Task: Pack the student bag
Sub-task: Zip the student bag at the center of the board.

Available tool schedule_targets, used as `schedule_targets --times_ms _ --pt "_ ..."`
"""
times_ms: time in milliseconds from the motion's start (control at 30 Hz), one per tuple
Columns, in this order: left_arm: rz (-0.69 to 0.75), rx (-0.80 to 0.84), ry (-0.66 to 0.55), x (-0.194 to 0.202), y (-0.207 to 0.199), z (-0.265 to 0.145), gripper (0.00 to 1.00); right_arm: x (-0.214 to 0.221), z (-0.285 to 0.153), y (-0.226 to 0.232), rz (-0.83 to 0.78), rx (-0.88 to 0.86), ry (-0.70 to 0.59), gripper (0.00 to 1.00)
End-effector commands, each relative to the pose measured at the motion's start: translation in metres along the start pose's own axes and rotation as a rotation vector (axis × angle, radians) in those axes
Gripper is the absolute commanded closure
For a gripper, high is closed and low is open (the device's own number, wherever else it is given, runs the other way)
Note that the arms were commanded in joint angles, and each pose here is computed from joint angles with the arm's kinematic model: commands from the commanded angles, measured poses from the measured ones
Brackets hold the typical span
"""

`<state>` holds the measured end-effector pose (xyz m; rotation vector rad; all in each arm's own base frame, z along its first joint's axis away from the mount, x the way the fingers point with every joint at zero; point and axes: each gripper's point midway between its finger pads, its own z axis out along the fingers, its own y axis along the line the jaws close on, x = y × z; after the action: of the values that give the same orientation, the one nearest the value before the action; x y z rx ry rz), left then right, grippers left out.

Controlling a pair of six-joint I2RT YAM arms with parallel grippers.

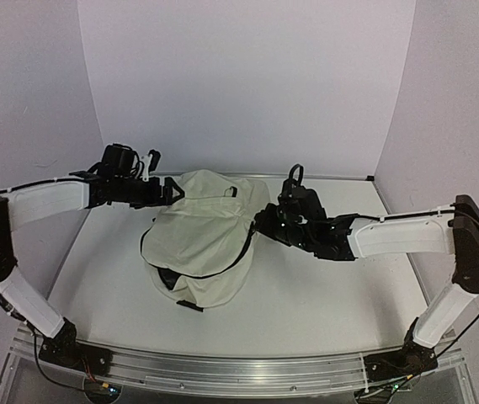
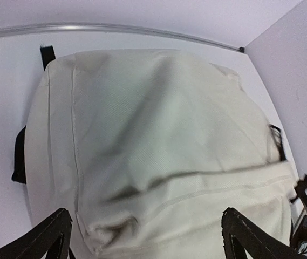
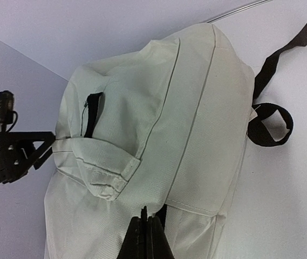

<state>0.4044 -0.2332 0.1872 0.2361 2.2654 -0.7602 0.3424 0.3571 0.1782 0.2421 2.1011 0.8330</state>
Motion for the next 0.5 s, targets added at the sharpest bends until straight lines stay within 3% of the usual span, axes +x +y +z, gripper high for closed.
schedule_targets --times_ms 0,100,233,333,467 --pt "0.214 0.117 -0.074 0.027 -0.059 -0.074 0.03 -0.029 -0.003 0.013 0.034 -0.037 -0.060 1.00" --pt "0.280 0.221 -0.082 0.069 -0.089 -0.107 0.04 -0.032 -0.002 0.009 0.033 -0.034 -0.058 1.00" --pt "0.220 0.316 -0.011 0.123 -0.093 -0.121 0.10 -0.035 -0.002 0.006 0.035 -0.032 -0.058 1.00" --pt "0.168 0.337 0.073 0.157 -0.091 -0.114 0.16 -0.037 -0.004 0.005 0.035 -0.034 -0.061 1.00" --pt "0.111 0.245 0.158 0.181 -0.081 -0.091 0.23 -0.040 -0.006 0.004 0.039 -0.035 -0.065 1.00"
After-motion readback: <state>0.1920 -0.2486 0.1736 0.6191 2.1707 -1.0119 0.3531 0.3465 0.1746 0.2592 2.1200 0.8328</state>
